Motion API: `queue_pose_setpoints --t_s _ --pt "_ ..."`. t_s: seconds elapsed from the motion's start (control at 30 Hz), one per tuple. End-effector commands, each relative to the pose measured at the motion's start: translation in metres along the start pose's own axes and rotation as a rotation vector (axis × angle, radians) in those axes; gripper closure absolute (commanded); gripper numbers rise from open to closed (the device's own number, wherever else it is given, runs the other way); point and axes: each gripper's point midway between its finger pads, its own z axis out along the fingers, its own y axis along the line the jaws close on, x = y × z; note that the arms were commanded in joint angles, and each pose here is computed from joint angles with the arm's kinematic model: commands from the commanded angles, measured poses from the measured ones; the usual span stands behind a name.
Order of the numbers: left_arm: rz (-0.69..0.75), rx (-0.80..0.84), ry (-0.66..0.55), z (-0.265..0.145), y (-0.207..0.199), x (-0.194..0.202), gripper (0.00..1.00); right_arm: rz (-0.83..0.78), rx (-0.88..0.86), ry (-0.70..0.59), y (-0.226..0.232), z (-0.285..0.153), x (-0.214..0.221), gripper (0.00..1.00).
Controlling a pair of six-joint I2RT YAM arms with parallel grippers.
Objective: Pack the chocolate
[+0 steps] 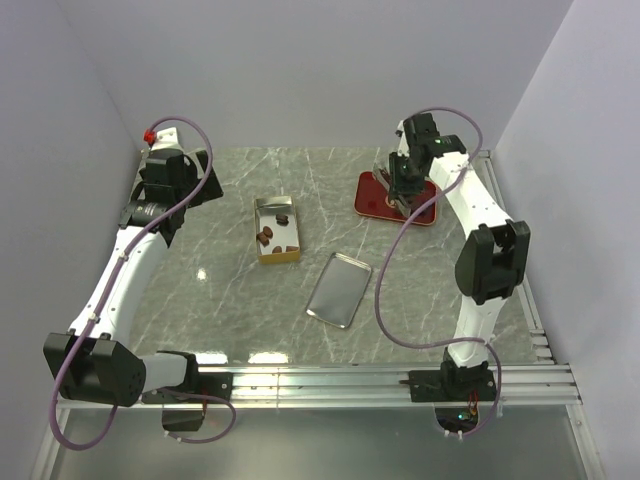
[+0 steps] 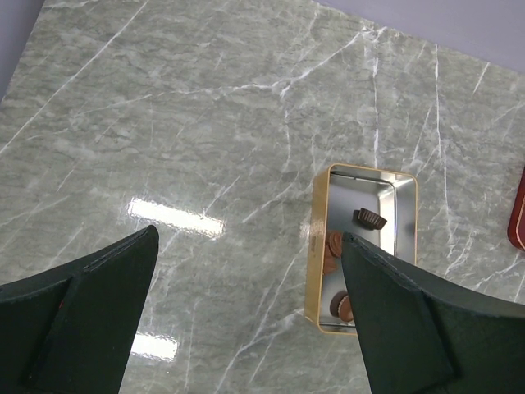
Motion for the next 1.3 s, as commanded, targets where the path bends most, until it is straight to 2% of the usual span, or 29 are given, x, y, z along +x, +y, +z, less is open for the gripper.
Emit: queue_pose_setpoints --t_s 0.0,0.17,0.43,0.57,0.77,1.0,1.27 --pt "-0.021 0.034 -0.039 -0.002 -0.006 -0.011 0.0 -0.046 -0.056 -0.059 0.022 -0.038 -0.007 0.71" --pt "-0.027 0.049 -0.035 -0.004 -0.008 -0.009 0.01 -0.111 -0.174 -0.061 0.069 -0.059 -0.002 0.71" --pt "-0.031 0.057 -0.035 -0.007 -0.008 -0.007 0.01 -0.308 -0.387 0.001 0.178 -0.079 0.032 0.71" --pt "-0.033 0.06 -0.039 -0.011 -0.007 -0.005 0.01 -0.357 -0.452 0.036 0.208 -0.081 0.049 0.71" --pt "-0.039 0.059 -0.041 -0.016 -0.005 -0.001 0.0 -0.418 -0.469 0.093 0.229 -0.076 0.071 0.7" --pt "-0.037 0.058 -0.042 -0.019 -0.003 0.0 0.0 -0.424 -0.471 0.093 0.233 -0.075 0.072 0.59" --pt "-0.04 0.066 -0.049 -0.02 -0.004 -0.003 0.01 -0.424 -0.465 0.088 0.232 -0.075 0.072 0.56"
